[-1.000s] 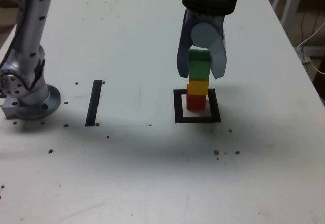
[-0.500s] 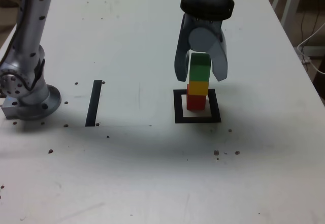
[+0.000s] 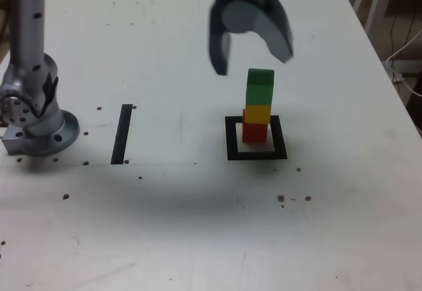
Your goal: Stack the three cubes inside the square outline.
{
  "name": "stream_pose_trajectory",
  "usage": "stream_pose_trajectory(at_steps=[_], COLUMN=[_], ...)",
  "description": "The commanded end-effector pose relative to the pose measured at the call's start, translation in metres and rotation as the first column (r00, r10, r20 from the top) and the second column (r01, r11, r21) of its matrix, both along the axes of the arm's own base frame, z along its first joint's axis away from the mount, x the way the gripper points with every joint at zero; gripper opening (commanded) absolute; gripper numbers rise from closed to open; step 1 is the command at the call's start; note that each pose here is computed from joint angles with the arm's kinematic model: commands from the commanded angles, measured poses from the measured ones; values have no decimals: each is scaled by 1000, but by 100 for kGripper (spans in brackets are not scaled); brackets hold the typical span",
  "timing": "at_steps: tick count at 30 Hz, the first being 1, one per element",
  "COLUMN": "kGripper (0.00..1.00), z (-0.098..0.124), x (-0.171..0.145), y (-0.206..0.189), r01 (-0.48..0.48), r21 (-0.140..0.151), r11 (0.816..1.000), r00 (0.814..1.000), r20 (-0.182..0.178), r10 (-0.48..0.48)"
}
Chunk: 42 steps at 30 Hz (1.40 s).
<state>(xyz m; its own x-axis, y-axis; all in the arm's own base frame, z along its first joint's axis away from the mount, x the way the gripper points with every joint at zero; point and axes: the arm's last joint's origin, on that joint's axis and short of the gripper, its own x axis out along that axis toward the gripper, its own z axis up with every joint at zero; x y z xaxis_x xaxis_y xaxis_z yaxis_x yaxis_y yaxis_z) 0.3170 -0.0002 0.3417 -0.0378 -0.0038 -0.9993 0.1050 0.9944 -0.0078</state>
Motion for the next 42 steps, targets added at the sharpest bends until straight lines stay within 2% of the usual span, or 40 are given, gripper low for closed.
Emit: stream_pose_trajectory(at_steps=[1, 6, 10, 18, 25, 32, 42], kGripper=[99, 99, 99, 99, 99, 99, 99], z=[4, -5, -24, -81, -110, -124, -124], x=[-14, -51, -78, -134, -163, -178, -180], y=[1, 1, 2, 5, 5, 6, 6], r01=[-12, -47, -65, -103, -112, -117, -117], r21=[5, 25, 36, 22, 16, 16, 19], r11=[1000, 999, 997, 994, 994, 993, 993], r00=[1000, 998, 995, 987, 982, 979, 979], r20=[0, -40, -74, -123, -152, -169, -163], r10=[12, 48, 68, 105, 113, 118, 118])
